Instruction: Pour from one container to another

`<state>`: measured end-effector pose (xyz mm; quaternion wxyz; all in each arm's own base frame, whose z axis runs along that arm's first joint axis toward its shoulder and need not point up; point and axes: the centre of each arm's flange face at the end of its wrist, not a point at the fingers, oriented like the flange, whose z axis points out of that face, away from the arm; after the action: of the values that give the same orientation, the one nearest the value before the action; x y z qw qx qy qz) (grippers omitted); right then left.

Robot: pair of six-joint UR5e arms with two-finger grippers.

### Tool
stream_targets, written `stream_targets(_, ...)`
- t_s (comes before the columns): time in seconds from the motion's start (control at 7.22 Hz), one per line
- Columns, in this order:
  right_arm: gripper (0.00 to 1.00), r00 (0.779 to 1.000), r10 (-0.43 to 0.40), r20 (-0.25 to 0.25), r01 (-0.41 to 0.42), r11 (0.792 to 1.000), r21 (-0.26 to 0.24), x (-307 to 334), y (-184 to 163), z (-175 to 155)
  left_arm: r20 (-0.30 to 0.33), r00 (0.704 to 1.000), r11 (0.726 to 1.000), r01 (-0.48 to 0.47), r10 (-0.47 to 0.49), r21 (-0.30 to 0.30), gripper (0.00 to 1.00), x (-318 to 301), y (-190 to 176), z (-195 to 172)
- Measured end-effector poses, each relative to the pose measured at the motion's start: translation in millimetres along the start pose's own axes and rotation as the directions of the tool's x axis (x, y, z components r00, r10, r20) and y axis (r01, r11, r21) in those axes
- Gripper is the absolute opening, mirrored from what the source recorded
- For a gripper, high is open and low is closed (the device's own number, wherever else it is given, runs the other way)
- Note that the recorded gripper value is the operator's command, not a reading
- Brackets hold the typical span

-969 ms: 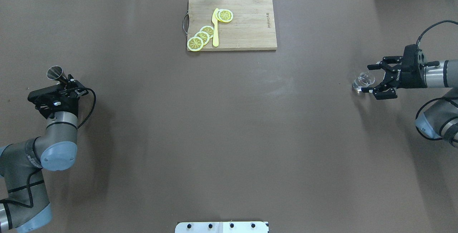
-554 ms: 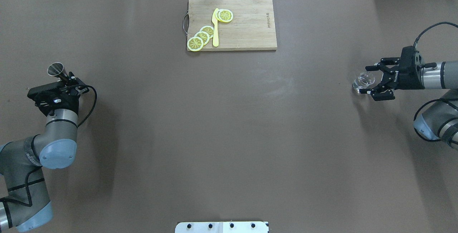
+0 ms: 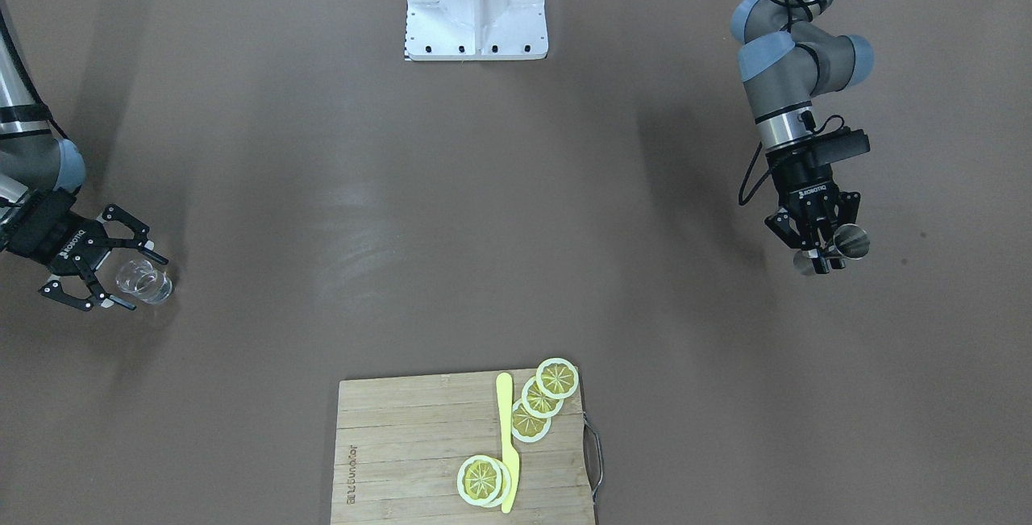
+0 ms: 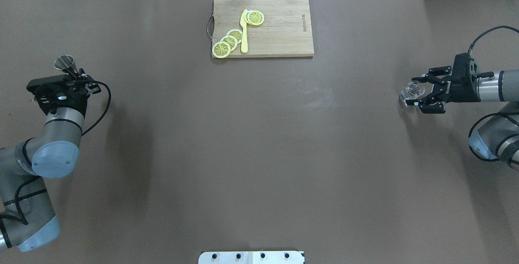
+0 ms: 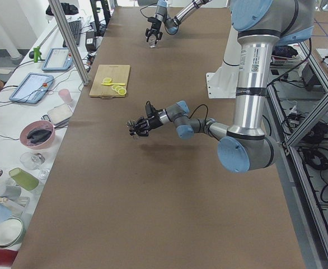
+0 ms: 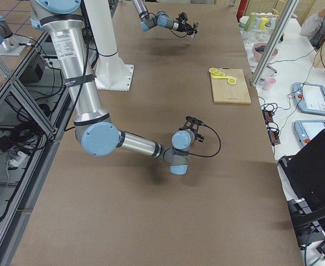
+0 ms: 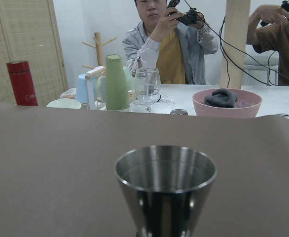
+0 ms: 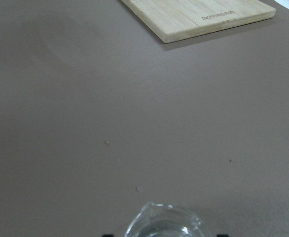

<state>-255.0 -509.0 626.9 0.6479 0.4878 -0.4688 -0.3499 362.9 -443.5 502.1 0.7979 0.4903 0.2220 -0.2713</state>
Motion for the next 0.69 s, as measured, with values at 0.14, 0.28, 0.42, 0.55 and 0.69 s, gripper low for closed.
stream_targets(0.14,0.73,1.000,0.000,0.000,0.000,1.000,0.000,0.0,0.0,0.0,-0.038,0.999,1.000,-0.014,0.013,-0.010,0.00,6.3,-8.0,-3.5)
stream_targets(0.28,0.73,1.000,0.000,0.000,0.000,1.000,0.000,-0.1,-0.1,0.0,-0.077,0.997,0.999,-0.022,0.019,-0.036,0.00,19.1,-14.0,-5.8)
stream_targets(0.42,0.73,1.000,0.000,0.000,0.000,1.000,0.000,-0.1,0.0,0.0,-0.119,0.992,0.999,-0.038,0.033,-0.037,0.00,45.8,-27.3,-7.9)
stream_targets(0.55,0.69,1.000,0.000,0.000,0.000,1.000,0.000,-0.1,0.0,0.0,-0.155,0.987,0.998,-0.056,0.052,-0.020,0.00,77.4,-43.9,-11.4)
stream_targets(0.69,0.56,1.000,0.000,-0.001,0.000,1.000,0.000,0.3,-0.1,-0.3,-0.178,0.982,0.998,-0.070,0.067,-0.010,0.00,97.5,-53.3,-15.0)
